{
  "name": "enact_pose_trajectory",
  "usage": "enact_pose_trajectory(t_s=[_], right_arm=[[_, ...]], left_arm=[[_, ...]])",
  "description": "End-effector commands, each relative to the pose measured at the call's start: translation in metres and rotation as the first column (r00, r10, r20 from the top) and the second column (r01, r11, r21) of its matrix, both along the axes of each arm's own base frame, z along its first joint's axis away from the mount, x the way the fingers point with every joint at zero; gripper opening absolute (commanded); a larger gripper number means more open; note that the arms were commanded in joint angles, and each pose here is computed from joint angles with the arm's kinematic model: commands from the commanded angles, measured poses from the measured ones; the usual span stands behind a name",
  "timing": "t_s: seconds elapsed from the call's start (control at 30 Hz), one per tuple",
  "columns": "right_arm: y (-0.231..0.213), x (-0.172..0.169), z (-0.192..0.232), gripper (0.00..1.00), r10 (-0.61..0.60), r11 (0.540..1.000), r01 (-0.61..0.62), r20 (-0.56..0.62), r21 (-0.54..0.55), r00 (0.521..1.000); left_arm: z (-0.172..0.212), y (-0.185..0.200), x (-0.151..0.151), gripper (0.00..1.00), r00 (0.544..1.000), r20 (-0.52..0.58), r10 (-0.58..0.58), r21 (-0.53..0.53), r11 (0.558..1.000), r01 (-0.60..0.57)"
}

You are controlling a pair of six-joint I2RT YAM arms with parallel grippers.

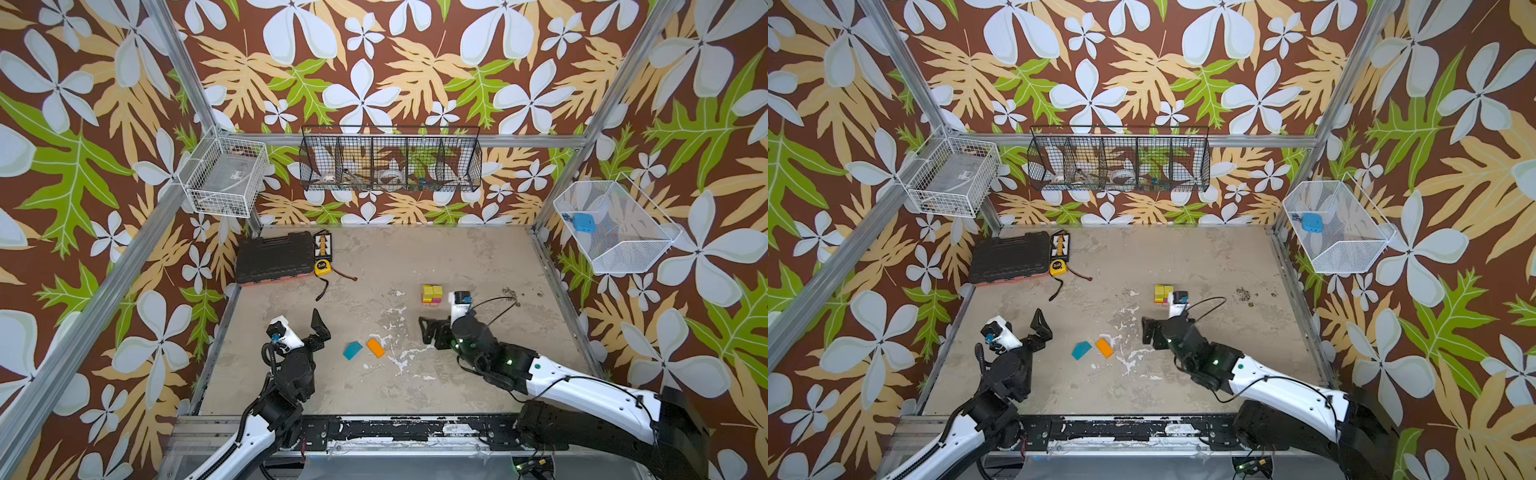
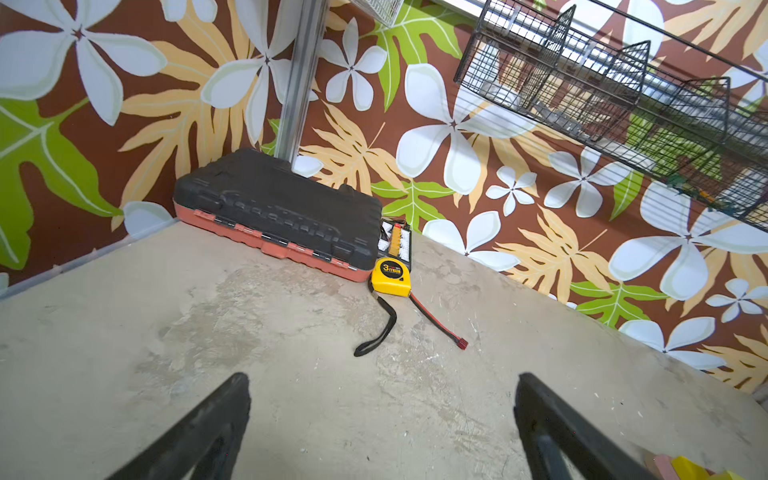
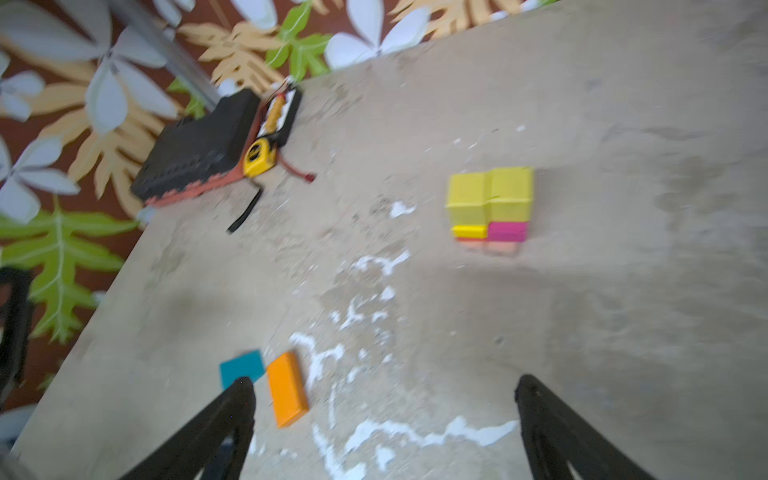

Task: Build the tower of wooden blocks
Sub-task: 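Move the right gripper over the orange bar beside the teal wedge, then lower the right gripper around the orange bar and close on it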

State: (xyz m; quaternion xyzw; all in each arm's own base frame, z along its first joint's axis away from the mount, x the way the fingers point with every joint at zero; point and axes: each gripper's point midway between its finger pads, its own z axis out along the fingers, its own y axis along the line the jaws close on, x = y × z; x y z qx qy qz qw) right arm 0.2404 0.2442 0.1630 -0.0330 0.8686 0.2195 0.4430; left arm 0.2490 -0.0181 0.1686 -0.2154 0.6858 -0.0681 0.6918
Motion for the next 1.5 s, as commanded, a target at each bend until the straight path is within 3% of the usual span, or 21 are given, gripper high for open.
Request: enact_pose_trajectory(t_s=[0.0,0.23,0.37,0.8,1.07,1.33,1.47], right_arm=[[0.013,-0.014,-0.019,0.93,-0.017,0.992,0.013,-0.03,-0.123,0.999],[0.072,-0.053,-0.061,0.91,0.152,0.964,-0.174,-0.122,-0.203,0.981],[0.085,-0.057,-0.089,0.84,0.154,0.923,-0.204,-0.172,-0.325,0.973],[0.114,-0.044,-0.136,0.82,0.168,0.832,-0.26,-0.225,-0.489,0.96],[0.075,-0.024,-0.152,0.78,0.038,0.807,-0.178,-0.251,-0.563,0.967],[0.016,-0.012,-0.159,0.83,-0.145,0.744,-0.021,-0.192,-0.668,0.971],[0.011,-0.012,-0.155,0.85,-0.158,0.768,-0.002,-0.193,-0.64,0.969]], left_arm=[[-0.005,-0.012,0.0,1.0,0.995,0.049,-0.081,-0.016,0.997,0.082],[-0.019,-0.019,0.008,0.95,0.996,-0.033,-0.089,-0.006,0.996,0.088],[-0.021,-0.025,0.012,0.95,0.992,-0.062,-0.111,0.012,0.994,0.112],[-0.019,-0.023,0.012,0.97,0.994,-0.053,-0.098,0.023,0.995,0.099],[-0.019,-0.024,0.011,0.98,0.993,-0.047,-0.109,0.015,0.994,0.11],[-0.018,-0.027,0.012,1.0,0.991,-0.041,-0.128,0.019,0.991,0.129],[-0.017,-0.028,0.013,1.0,0.991,-0.04,-0.131,0.025,0.991,0.133]])
